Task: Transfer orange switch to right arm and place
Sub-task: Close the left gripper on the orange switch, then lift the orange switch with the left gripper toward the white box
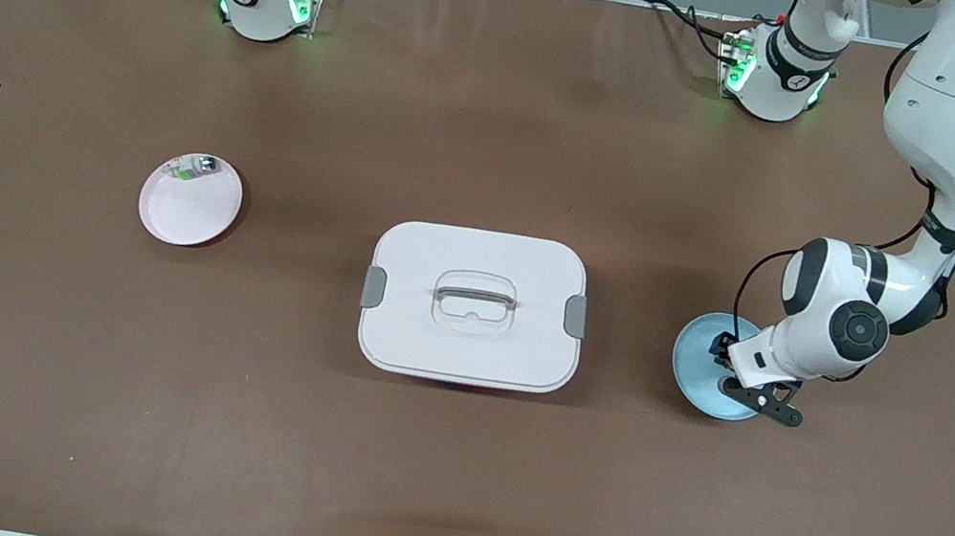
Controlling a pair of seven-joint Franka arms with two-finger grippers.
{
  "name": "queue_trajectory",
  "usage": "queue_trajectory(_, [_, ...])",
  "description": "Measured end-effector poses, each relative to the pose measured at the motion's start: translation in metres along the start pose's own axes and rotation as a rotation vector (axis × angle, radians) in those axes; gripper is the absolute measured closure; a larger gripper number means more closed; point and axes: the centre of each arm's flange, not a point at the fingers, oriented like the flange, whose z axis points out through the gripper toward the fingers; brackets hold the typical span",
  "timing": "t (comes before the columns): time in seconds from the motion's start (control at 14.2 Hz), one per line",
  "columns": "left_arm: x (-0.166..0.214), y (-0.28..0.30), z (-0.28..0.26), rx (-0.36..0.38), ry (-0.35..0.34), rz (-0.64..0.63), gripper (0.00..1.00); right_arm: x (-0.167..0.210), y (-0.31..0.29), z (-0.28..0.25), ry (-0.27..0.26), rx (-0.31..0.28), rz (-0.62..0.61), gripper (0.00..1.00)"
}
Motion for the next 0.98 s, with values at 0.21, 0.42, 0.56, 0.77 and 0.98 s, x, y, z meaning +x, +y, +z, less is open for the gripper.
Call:
queue_trajectory(0.21, [0.005, 0.001, -0.023, -0.001, 0.002, -0.089, 0.28, 0.0, 0.002, 0.0, 0.001, 0.0, 0.004, 0.0])
queue_trajectory(0.42, [0.016, 0.008, -0.069, -0.019, -0.045, -0.208, 0.28, 0.001, 0.004, 0.0, 0.003, 0.0, 0.007, 0.0])
queue_trajectory(0.56, [0.027, 0.015, -0.111, -0.085, -0.08, -0.352, 0.28, 0.001, 0.004, 0.0, 0.003, 0.0, 0.007, 0.0])
queue_trajectory(0.77, [0.04, 0.024, -0.173, -0.143, -0.129, -0.546, 0.28, 0.001, 0.004, 0.0, 0.003, 0.0, 0.008, 0.0])
queue_trajectory(0.98, [0.049, 0.037, -0.219, -0.266, -0.133, -0.772, 0.28, 0.001, 0.005, 0.001, 0.001, -0.001, 0.009, 0.0])
